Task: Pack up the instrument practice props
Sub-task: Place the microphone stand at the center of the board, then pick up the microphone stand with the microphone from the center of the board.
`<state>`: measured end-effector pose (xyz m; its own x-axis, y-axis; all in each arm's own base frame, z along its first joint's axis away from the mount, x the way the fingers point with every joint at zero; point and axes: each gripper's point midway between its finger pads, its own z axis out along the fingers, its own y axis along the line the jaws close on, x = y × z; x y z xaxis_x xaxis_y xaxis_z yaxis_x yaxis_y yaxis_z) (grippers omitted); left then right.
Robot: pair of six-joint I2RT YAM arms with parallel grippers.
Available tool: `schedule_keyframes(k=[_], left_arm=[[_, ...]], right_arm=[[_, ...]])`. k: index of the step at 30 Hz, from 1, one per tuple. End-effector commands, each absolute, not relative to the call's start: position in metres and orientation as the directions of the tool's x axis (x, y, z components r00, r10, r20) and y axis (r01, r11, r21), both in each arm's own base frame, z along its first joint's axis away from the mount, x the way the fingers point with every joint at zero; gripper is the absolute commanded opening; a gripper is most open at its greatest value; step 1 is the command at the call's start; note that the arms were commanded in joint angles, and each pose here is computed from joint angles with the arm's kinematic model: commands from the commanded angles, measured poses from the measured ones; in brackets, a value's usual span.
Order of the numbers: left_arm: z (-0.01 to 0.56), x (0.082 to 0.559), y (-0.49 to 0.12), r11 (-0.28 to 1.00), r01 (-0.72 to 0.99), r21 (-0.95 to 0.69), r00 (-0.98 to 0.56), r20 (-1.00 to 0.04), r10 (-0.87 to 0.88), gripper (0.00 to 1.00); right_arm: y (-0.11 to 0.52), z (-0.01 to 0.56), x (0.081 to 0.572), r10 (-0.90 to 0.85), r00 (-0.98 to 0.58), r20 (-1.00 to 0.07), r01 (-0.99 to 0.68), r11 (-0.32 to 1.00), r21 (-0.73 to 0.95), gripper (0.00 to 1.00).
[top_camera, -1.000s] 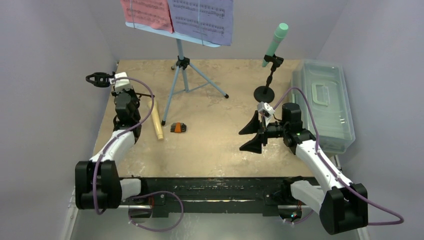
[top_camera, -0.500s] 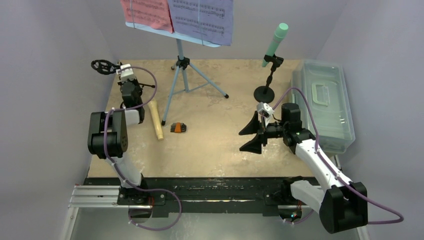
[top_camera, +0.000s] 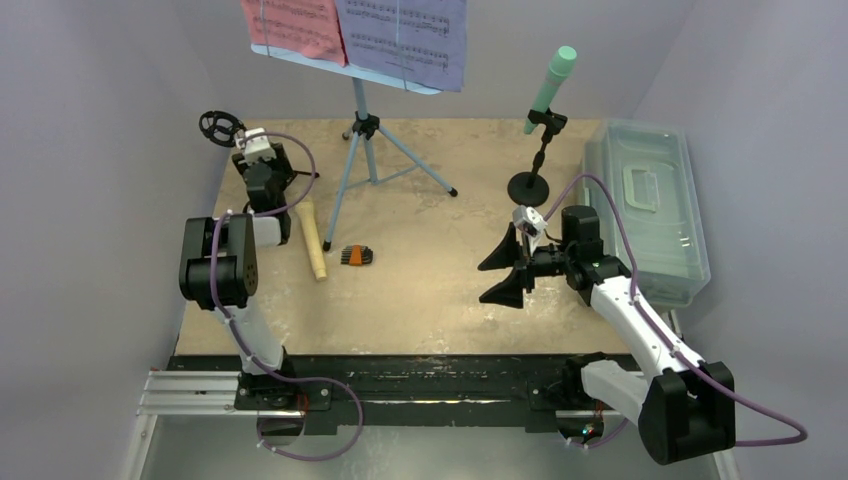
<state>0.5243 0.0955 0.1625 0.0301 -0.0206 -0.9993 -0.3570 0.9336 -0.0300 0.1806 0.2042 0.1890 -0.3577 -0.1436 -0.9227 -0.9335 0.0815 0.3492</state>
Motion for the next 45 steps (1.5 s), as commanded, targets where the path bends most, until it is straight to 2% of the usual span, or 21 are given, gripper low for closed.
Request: schedule_keyframes(k=[1, 5, 12, 16, 23, 35, 40, 45], left_arm=[[0.180, 0.509, 0.091, 0.935, -0.341, -0.101, 0.085, -0.993, -0.076, 0.66], [0.184, 0.490, 0.082, 0.940, -0.312, -0.136, 0.055, -0.991, -0.125, 0.76], [0.182, 0.447, 0.062, 0.935, -0.280, -0.216, -0.077, -0.966, -0.246, 0.81], [0.207, 0.418, 0.056, 0.927, -0.278, -0.252, -0.075, -0.956, -0.283, 0.85], [0.227, 0.363, 0.030, 0.929, -0.186, -0.319, -0.102, -0.935, -0.341, 0.99], [0.202, 0.310, -0.021, 0.937, 0.007, -0.348, -0.312, -0.891, -0.329, 1.00], [0.211, 0.304, -0.043, 0.929, 0.119, -0.352, -0.310, -0.902, -0.302, 1.00], [0.220, 0.303, -0.048, 0.919, 0.153, -0.362, -0.284, -0.907, -0.310, 1.00]], right_arm=[[0.206, 0.204, 0.186, -0.145, -0.294, -0.945, -0.955, 0.074, 0.286, 0.88], [0.205, 0.206, 0.185, -0.147, -0.280, -0.948, -0.959, 0.075, 0.272, 0.88], [0.204, 0.210, 0.183, -0.151, -0.243, -0.958, -0.969, 0.084, 0.232, 0.88], [0.202, 0.210, 0.185, -0.167, -0.217, -0.962, -0.974, 0.102, 0.202, 0.88], [0.197, 0.210, 0.186, -0.200, -0.153, -0.968, -0.983, 0.127, 0.130, 0.89], [0.183, 0.203, 0.192, -0.259, -0.095, -0.961, -0.985, 0.164, 0.053, 0.89], [0.176, 0.202, 0.194, -0.277, -0.074, -0.958, -0.985, 0.171, 0.027, 0.90], [0.171, 0.200, 0.195, -0.287, -0.063, -0.956, -0.985, 0.175, 0.012, 0.91]])
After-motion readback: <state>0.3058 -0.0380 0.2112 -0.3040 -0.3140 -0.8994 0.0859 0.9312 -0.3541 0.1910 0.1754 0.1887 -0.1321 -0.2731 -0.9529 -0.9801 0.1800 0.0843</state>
